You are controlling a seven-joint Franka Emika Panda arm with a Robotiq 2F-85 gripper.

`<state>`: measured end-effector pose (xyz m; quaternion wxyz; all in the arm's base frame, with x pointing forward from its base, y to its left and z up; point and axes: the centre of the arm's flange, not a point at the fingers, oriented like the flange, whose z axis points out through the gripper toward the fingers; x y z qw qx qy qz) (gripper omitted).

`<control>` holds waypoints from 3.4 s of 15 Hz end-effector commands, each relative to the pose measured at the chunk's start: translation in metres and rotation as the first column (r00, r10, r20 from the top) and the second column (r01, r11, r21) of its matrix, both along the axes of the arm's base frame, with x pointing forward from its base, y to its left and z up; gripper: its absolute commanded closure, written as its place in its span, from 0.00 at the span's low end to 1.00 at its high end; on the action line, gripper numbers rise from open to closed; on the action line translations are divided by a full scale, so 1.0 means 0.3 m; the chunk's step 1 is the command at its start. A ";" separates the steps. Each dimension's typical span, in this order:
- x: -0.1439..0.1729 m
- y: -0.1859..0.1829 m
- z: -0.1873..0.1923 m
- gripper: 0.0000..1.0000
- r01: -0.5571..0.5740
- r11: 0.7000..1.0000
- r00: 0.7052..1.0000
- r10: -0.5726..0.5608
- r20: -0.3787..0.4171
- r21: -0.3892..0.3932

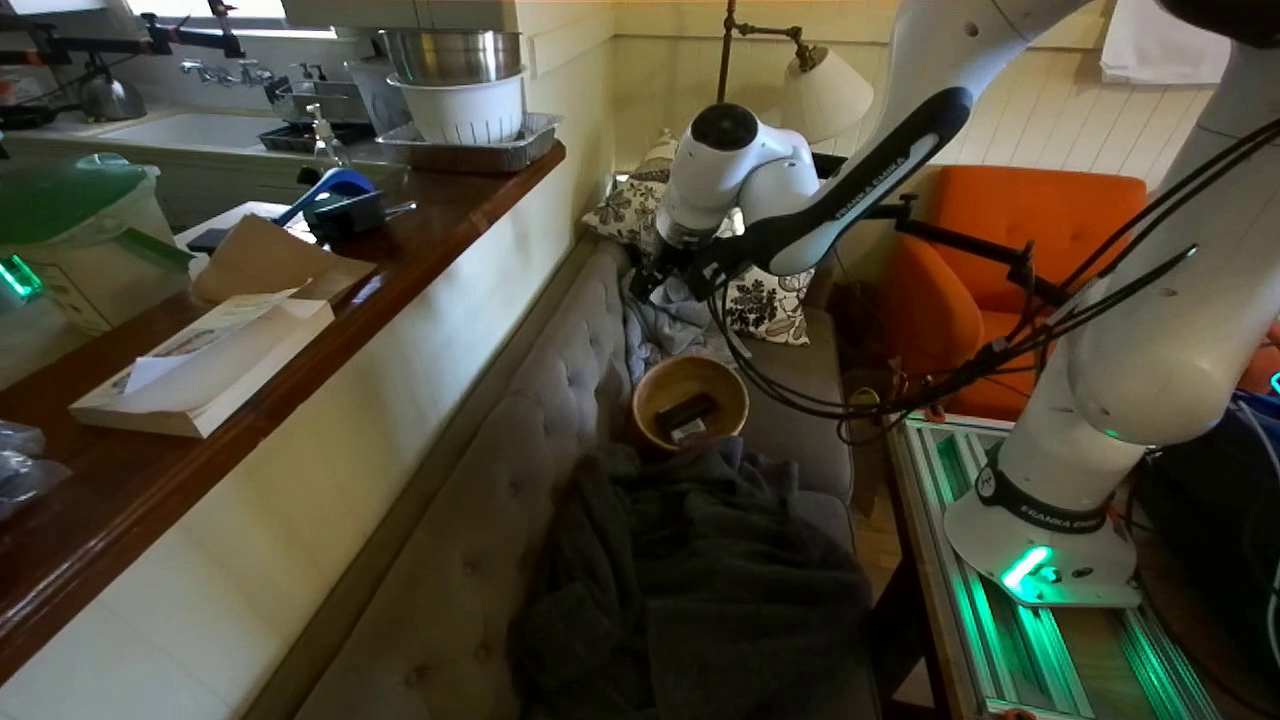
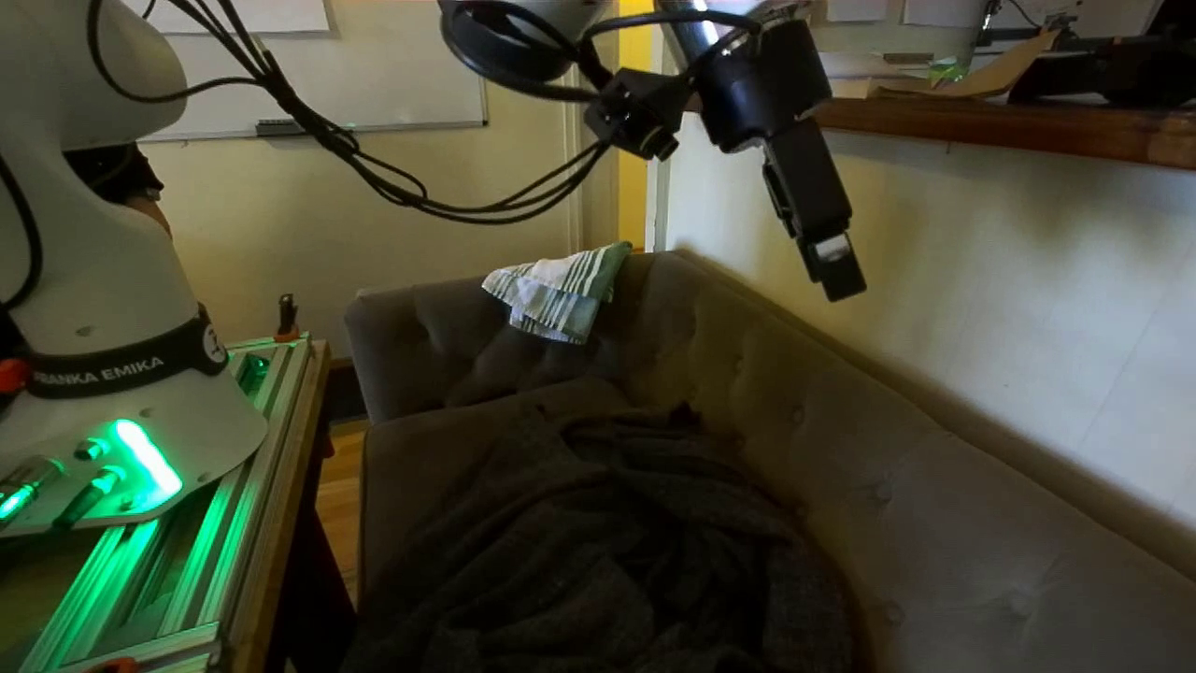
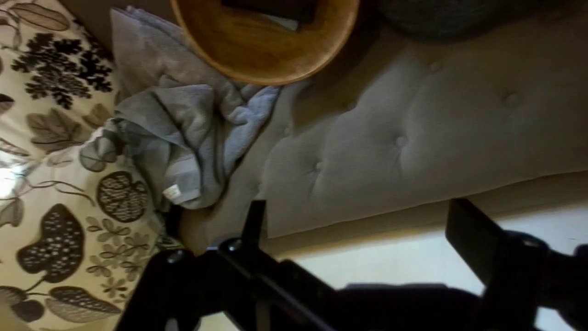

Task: Move the bowl slightly to the left

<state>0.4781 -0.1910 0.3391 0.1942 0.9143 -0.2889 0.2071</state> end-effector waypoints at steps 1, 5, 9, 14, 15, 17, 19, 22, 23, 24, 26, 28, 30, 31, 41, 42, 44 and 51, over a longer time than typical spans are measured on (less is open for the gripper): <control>-0.084 -0.116 -0.155 0.00 0.149 0.980 0.989 -0.151 -0.006 -0.134; -0.145 -0.207 -0.115 0.00 0.213 0.959 0.975 -0.221 -0.024 -0.185; -0.171 -0.221 -0.163 0.00 0.263 0.940 0.961 -0.275 -0.027 -0.220; -0.134 -0.221 -0.225 0.00 0.337 0.902 0.926 -0.369 -0.078 -0.269; -0.127 -0.242 -0.276 0.00 0.362 0.886 0.905 -0.408 -0.116 -0.290; -0.137 -0.284 -0.404 0.00 0.408 0.842 0.858 -0.485 -0.166 -0.353; -0.155 -0.322 -0.526 0.00 0.446 0.798 0.803 -0.557 -0.212 -0.405; -0.184 -0.390 -0.710 0.00 0.499 0.755 0.693 -0.642 -0.327 -0.426; -0.195 -0.415 -0.766 0.00 0.521 0.739 0.653 -0.667 -0.360 -0.426; -0.202 -0.438 -0.818 0.00 0.541 0.729 0.612 -0.683 -0.398 -0.420; -0.215 -0.492 -0.921 0.00 0.572 0.725 0.544 -0.685 -0.485 -0.383; -0.228 -0.547 -1.000 0.00 0.582 0.746 0.503 -0.643 -0.578 -0.323; -0.246 -0.616 -1.073 0.00 0.606 0.751 0.459 -0.599 -0.657 -0.261; -0.254 -0.643 -1.098 0.00 0.620 0.751 0.439 -0.573 -0.692 -0.229; -0.383 -0.678 -1.077 0.00 0.706 0.708 0.458 -0.433 -0.776 0.021; -0.389 -0.690 -1.072 0.00 0.726 0.686 0.467 -0.428 -0.774 0.059; -0.407 -0.727 -1.061 0.00 0.762 0.633 0.480 -0.414 -0.774 0.134; -0.373 -0.797 -1.097 0.00 0.783 0.540 0.572 -0.427 -0.701 0.310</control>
